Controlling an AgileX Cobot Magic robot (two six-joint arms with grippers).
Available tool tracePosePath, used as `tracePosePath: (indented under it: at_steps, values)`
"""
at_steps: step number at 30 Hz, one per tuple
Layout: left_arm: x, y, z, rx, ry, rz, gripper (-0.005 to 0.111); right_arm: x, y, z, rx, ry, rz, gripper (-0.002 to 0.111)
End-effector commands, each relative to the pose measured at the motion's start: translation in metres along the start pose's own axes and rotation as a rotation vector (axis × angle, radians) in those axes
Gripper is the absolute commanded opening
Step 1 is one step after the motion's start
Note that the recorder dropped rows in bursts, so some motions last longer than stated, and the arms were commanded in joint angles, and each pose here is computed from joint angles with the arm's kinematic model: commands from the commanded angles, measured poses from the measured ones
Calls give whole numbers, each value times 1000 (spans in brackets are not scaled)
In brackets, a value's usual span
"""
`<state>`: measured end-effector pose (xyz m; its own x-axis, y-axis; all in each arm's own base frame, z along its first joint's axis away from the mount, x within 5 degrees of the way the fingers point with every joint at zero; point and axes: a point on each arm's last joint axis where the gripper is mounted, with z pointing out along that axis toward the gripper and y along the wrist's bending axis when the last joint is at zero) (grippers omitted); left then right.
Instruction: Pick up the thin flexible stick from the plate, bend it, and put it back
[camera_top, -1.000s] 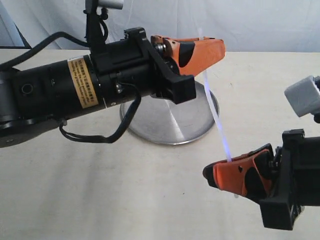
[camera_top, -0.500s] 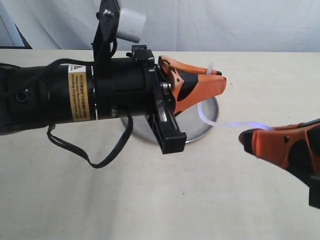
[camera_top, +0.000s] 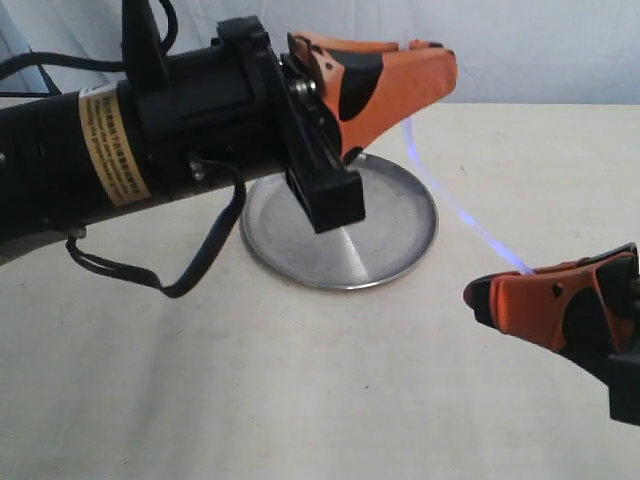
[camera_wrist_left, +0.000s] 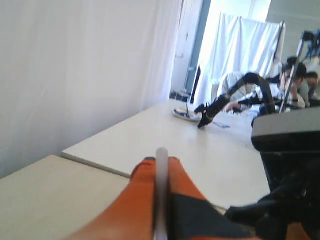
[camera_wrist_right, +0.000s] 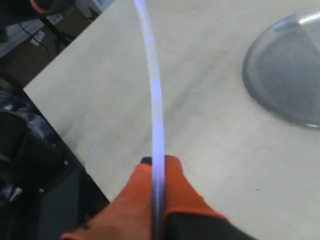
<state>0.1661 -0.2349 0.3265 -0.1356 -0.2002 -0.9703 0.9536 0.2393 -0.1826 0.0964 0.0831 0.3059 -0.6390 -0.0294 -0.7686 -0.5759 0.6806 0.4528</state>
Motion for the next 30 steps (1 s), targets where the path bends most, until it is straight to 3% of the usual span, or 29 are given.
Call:
tracePosePath:
  at_steps: [1,7,11,19,23,24,30]
  values:
    - [-9,-3,-1,14,-105,-51,0,-5,5,-1,-54,-39,-7,-1]
    - [-12,-3,-1,16,-139,-72,0,-11,1,13,-90,-30,10,-1]
    - [-7,-3,0,8,-95,-23,0,-13,-7,25,-80,6,9,-1]
    - [-14,-19,-5,151,-125,49,3,-10,-25,37,34,81,-39,-1]
    - [-12,-18,-9,88,-5,134,19,-9,-26,37,55,87,-30,-1]
    - [-11,-18,-11,69,25,148,28,-9,-28,36,78,87,-35,-1]
    - [-23,-22,-23,0,61,132,59,-7,-35,35,160,109,-37,-1]
